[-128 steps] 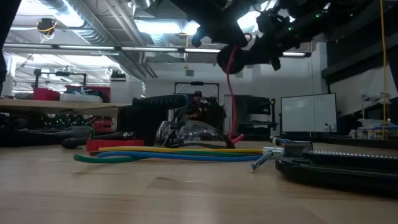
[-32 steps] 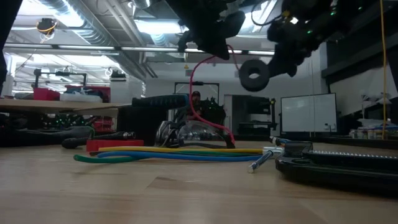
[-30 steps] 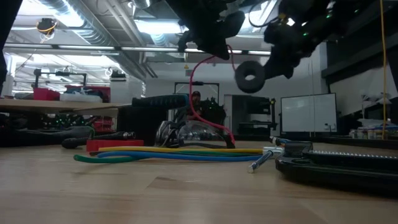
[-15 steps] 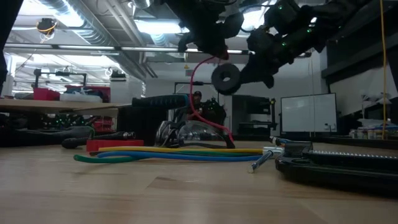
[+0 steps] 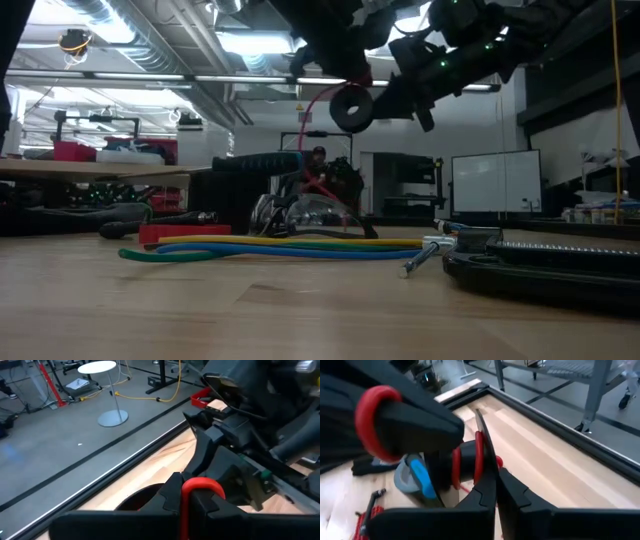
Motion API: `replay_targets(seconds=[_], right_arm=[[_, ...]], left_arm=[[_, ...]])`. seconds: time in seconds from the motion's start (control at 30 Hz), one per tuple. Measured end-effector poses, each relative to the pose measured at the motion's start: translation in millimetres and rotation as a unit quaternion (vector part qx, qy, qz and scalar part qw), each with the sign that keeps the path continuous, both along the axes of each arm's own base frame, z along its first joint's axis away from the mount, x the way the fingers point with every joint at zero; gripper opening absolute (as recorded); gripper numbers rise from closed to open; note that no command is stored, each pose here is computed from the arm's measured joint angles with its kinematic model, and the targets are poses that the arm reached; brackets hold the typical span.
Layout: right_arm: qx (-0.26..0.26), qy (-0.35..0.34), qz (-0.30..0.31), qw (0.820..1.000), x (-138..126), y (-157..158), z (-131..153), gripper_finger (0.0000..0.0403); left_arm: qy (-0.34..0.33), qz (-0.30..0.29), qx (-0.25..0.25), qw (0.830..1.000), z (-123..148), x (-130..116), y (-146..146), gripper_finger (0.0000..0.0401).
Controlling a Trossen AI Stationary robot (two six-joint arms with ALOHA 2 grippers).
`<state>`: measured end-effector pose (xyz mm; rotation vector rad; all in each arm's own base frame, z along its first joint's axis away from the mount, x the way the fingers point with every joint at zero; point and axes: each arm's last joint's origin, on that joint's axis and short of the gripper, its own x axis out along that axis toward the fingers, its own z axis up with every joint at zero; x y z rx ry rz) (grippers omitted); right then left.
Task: Coil cords
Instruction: Coil the red wire onto the black spool
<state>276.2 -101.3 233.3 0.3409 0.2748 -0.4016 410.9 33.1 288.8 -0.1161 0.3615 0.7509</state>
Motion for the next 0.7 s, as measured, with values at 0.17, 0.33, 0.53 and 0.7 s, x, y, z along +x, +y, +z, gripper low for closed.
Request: replay_targets(seconds=[0.17, 0.33, 0.53, 0.7], right_arm=[[0.005, -0.037, -0.01, 0.999, 2, -1, 5, 0.0001], [0.011, -0.055, -0.03, 0.998, 2, -2, 8, 0.0001], [0.014, -0.084, -0.029, 0.996, 3, -2, 13, 0.0001], [0.025, -0.086, 0.005, 0.996, 4, -1, 13, 0.0001]], left_arm=[[-0.006, -0.003, 0.0, 1.0, 2, 0, -3, 0.0], [-0.011, -0.002, -0.004, 1.0, 3, 0, -4, 0.0], [-0.006, -0.009, 0.001, 1.0, 3, 0, -5, 0.0], [0.015, -0.028, 0.019, 0.999, 2, 1, -8, 0.0]])
